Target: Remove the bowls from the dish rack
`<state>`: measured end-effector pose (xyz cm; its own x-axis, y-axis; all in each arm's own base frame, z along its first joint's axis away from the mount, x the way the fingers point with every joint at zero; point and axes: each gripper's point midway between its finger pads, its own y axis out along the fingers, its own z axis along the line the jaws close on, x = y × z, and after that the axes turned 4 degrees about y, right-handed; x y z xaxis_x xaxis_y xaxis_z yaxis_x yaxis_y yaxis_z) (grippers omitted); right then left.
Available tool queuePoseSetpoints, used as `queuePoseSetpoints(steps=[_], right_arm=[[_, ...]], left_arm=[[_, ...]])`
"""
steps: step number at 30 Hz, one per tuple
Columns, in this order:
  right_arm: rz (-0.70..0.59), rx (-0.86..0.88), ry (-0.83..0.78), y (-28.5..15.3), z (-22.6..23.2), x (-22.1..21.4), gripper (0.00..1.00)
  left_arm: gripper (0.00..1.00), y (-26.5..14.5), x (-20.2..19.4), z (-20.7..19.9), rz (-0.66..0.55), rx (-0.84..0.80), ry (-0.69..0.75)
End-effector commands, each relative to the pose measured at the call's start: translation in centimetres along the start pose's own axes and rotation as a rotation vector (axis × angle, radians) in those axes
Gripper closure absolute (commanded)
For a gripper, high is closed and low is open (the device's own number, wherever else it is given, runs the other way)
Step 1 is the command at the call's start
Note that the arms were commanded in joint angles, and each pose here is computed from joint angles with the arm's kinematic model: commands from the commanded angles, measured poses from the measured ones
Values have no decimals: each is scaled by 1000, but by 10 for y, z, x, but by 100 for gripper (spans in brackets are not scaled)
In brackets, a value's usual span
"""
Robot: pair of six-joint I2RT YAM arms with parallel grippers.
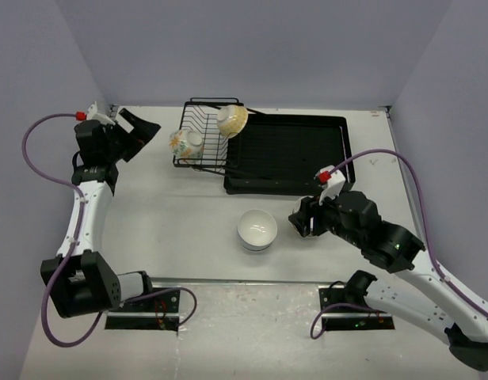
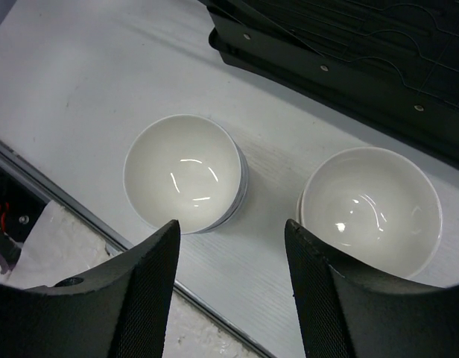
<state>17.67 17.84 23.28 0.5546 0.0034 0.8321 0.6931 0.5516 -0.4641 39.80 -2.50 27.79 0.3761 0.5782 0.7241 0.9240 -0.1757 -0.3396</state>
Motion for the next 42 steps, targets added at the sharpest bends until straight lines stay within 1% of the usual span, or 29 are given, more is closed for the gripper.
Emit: queuePoseSetpoints(steps=[1, 2, 5, 6, 7, 8, 9, 10, 11, 13, 14, 15, 21, 25, 35, 39, 42], right_arm=[[-46, 78, -10, -4, 15, 13, 41], [-49, 86, -11, -5, 17, 14, 41], [-43, 104, -19, -5, 20, 14, 41], [-38, 116, -21, -6, 22, 13, 41], [-33, 121, -25, -5, 23, 12, 41], [-30, 123, -26, -5, 23, 12, 41], [-27, 131, -30, -6, 25, 11, 41], [-26, 134, -30, -6, 25, 11, 41], [-27, 138, -30, -7, 25, 11, 41], [-28, 145, -31, -8, 26, 10, 41], [-30, 147, -34, -8, 25, 9, 41], [-30, 147, -36, -9, 25, 8, 41], [-23, 153, -40, -8, 26, 7, 41], [-15, 146, -45, -7, 25, 6, 41], [-13, 140, -53, -7, 24, 6, 41], [-4, 141, -55, -4, 24, 5, 41], [3, 143, -59, -3, 25, 4, 41]], left_arm=[[0, -9, 10, -41, 13, -408, -106], [0, -5, 6, -35, 29, -427, -174], [0, -1, 3, -26, -20, -492, -189], [0, 6, -8, -18, 5, -492, -246], [0, 3, -3, -26, -24, -564, -216], [0, 10, -9, -22, 6, -580, -293], [0, 6, -6, -27, -26, -643, -270], [0, 8, -9, -25, -19, -660, -289], [0, 17, -15, -19, 9, -657, -345], [0, 14, -12, -20, -13, -708, -336], [0, 18, -14, -19, 3, -716, -368], [0, 20, -15, -18, 3, -726, -370], [0, 26, -12, -16, 2, -726, -368], [2, 31, -16, -11, 19, -721, -393], [1, 44, -20, 8, 5, -614, -394], [1, 51, -22, 13, 16, -598, -396], [1, 52, -25, 13, 29, -615, -403]])
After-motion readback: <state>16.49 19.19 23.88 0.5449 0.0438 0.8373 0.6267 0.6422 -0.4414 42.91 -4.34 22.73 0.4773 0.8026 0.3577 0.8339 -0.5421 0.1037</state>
